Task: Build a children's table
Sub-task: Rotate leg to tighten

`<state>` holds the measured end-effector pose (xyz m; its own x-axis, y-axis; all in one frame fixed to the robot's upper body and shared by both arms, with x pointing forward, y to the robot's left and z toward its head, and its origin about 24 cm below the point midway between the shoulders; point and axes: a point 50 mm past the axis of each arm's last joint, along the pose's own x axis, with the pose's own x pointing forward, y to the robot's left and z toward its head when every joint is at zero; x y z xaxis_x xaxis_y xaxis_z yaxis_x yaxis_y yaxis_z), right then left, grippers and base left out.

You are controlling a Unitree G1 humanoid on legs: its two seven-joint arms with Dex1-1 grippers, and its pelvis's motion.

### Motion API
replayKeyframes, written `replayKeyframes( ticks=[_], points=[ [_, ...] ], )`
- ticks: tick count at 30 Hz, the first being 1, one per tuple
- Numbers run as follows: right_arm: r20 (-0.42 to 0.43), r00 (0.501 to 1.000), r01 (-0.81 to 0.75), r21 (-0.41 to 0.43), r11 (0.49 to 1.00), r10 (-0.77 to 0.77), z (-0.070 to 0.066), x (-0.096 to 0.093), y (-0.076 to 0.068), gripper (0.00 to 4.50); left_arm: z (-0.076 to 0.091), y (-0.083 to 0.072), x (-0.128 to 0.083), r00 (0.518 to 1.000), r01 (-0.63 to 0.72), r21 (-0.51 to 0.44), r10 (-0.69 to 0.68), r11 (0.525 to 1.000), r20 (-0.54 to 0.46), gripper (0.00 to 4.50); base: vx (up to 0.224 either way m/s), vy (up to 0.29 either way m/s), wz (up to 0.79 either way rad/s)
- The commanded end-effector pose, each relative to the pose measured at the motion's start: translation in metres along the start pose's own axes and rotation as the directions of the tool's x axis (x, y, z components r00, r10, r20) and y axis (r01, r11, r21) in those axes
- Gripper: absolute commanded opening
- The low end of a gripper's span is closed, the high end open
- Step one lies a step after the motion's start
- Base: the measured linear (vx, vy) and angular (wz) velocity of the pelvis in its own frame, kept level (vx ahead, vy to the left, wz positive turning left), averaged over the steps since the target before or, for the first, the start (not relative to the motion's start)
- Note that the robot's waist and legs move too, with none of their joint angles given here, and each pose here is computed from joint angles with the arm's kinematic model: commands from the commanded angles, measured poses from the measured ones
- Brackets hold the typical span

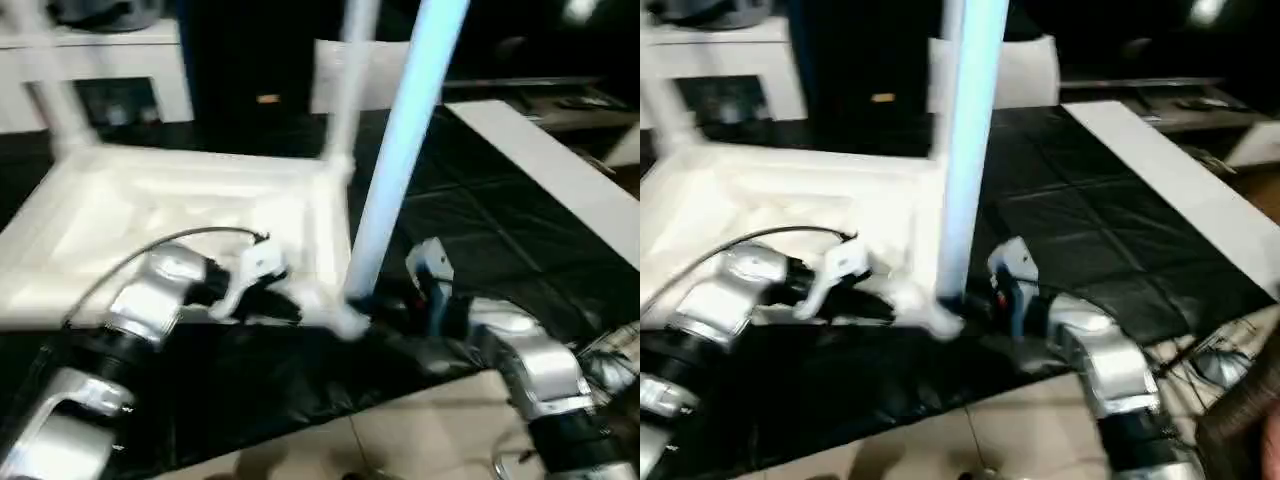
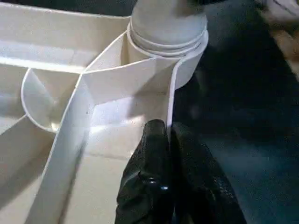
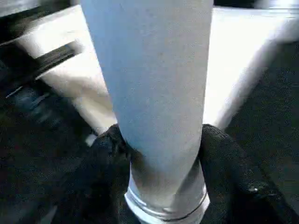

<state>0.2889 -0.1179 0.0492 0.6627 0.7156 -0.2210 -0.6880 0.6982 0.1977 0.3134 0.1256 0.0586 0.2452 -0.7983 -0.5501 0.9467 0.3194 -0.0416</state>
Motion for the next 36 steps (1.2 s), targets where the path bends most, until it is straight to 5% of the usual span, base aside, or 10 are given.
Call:
replayKeyframes(
  ticks=[1,3,8,10,22,25,36],
  points=[
    [0.017,0.996,-0.089,0.013,0.996,0.089,0.008,0.033,0.034,1.94,0.040,-0.023,0.031,0.985,0.068,0.057,-0.076,0.996,0.157,0.00,0.000,0.000,0.00],
    [0.032,0.998,0.044,0.070,0.997,-0.046,0.014,0.054,0.038,1.94,0.049,-0.023,0.044,0.981,-0.061,-0.018,0.063,0.998,0.185,0.00,0.000,0.000,0.00],
    [0.046,0.992,0.112,0.085,0.990,-0.116,0.021,0.067,0.044,1.94,0.054,-0.022,0.048,0.970,-0.145,-0.052,0.153,0.988,0.188,0.00,0.000,0.000,0.00],
    [0.069,0.993,0.094,0.074,0.993,-0.099,0.022,0.066,0.046,2.63,0.052,-0.022,0.046,0.971,-0.154,-0.041,0.159,0.987,0.177,0.00,0.000,0.000,0.00],
    [0.106,0.994,0.042,-0.014,0.999,-0.040,0.014,0.022,0.021,3.66,0.031,-0.012,0.017,0.984,-0.119,0.048,0.111,0.992,0.138,0.00,0.000,0.000,0.00],
    [0.054,0.997,-0.040,-0.121,0.992,0.047,0.014,-0.010,0.000,3.96,0.020,-0.011,0.002,0.995,-0.014,0.111,0.002,0.994,0.102,0.00,0.000,0.000,0.00],
    [-0.136,0.948,-0.312,-0.237,0.920,0.287,0.019,-0.037,-0.017,4.44,0.009,-0.015,-0.013,0.968,0.245,0.236,-0.249,0.941,-0.011,0.00,0.000,0.000,0.00]
  ],
)
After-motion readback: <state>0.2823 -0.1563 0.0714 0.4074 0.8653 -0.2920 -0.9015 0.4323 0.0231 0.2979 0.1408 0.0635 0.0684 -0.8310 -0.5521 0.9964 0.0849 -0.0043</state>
